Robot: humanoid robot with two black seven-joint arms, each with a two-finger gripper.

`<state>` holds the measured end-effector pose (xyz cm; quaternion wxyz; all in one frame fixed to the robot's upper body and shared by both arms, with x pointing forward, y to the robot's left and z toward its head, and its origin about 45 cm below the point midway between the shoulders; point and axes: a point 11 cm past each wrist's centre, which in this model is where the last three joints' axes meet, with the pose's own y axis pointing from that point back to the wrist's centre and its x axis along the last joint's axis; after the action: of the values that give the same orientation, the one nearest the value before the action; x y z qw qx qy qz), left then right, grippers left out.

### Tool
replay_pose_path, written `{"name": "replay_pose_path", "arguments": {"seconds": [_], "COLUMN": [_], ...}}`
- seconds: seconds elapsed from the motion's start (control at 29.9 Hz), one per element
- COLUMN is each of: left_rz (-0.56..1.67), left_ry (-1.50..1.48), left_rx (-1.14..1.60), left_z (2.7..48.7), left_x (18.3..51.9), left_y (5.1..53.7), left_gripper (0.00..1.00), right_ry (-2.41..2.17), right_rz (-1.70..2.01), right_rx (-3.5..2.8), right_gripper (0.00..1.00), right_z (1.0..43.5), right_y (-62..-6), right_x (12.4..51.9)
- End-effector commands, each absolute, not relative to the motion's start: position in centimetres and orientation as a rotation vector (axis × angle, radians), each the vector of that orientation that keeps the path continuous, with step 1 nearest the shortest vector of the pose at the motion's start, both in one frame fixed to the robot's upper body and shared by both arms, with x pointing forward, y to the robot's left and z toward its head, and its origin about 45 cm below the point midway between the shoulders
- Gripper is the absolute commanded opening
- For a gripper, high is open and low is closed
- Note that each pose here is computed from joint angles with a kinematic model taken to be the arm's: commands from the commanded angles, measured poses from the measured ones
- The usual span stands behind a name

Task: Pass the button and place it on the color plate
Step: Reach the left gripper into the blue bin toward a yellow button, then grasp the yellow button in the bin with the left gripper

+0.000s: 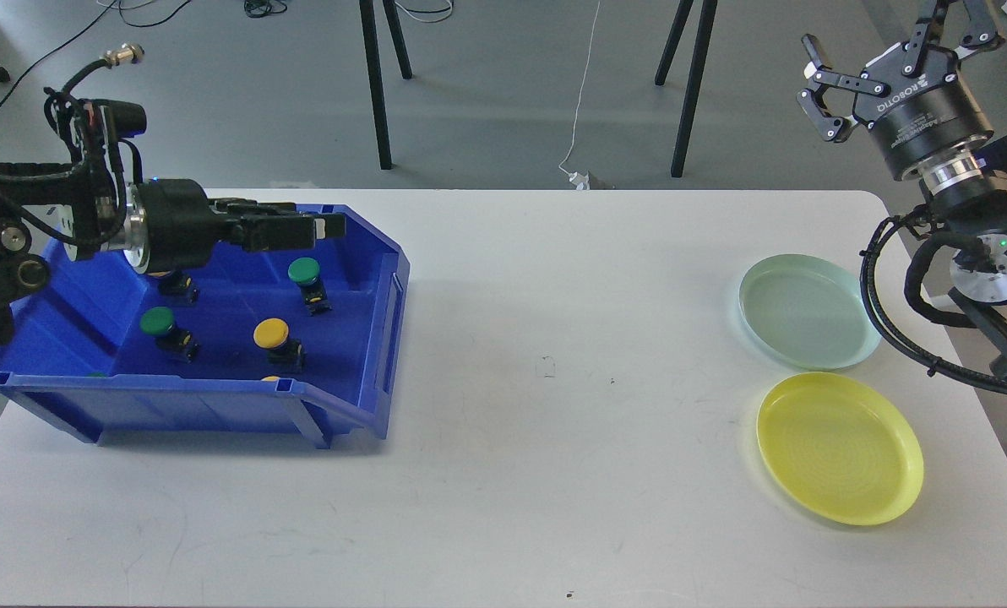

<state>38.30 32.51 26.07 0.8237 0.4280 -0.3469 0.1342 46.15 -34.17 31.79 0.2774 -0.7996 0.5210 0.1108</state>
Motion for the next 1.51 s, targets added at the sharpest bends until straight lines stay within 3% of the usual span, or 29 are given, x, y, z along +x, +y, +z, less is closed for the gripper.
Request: {"name": "replay_pose_path", "arguments": {"seconds": [0.0, 0.84, 1.47], "left_rz": [0.257, 0.230, 0.219], "left_ry": [-0.728, -0.650, -0.630], "left_rx": [0.990, 1.113, 1.101], "left_z": [24.7, 18.4, 17.4], "left_x": [38.1, 36.8, 36.2], "left_y": [34.3, 37.3, 36.8], "left_gripper": [1.00, 1.00, 0.99], "right_ry": [1.394, 1.394, 1.406], "right_rz": [0.303, 0.329, 0.342], "right_rx": [-2.149, -2.139, -2.137], "right_gripper": [0.99, 0.99, 0.99], "right_z": [31.7, 30.8, 30.2], "right_y": [-33.9, -33.7, -33.9], "right_x": [46.2, 45.9, 45.7]}}
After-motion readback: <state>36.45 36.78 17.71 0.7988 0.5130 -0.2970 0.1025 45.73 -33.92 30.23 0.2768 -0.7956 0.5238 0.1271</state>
